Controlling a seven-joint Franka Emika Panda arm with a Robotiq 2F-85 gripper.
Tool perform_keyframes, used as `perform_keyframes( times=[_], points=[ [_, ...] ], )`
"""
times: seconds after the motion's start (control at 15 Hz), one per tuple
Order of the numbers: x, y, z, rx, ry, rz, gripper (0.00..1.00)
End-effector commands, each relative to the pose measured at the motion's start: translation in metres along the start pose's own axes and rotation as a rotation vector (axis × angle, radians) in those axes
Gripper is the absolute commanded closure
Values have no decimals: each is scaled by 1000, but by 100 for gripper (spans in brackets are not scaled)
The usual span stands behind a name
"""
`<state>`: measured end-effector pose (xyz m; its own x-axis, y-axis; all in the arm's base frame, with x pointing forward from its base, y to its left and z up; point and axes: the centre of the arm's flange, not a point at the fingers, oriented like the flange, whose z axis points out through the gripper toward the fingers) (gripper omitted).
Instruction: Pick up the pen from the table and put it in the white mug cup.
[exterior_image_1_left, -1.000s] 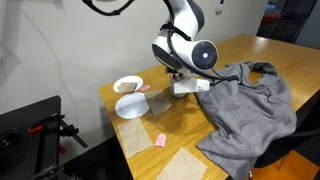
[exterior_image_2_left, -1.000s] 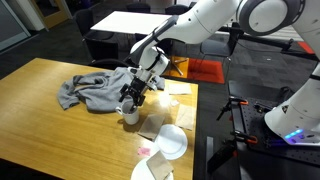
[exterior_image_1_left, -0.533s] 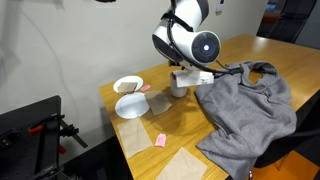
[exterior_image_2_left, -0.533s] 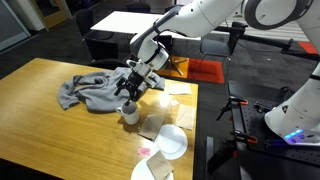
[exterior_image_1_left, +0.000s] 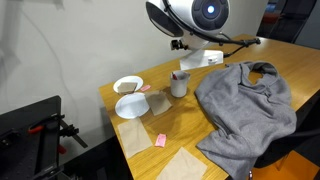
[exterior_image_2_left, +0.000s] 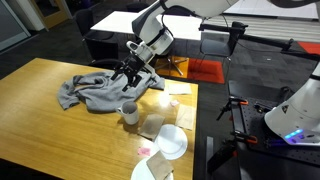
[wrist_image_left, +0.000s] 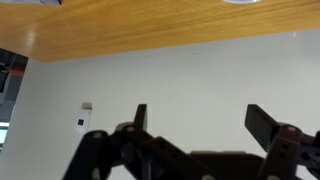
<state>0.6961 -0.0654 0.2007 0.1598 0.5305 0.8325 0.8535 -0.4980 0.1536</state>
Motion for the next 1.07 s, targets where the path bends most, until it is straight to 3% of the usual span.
perform_keyframes(
  times=[0.0, 0.53, 1.0],
  points=[
    [34, -16, -42, 8, 42, -30, 0],
    [68, -22, -82, 67, 113, -52, 0],
    [57, -11, -69, 68, 102, -44, 0]
  ],
)
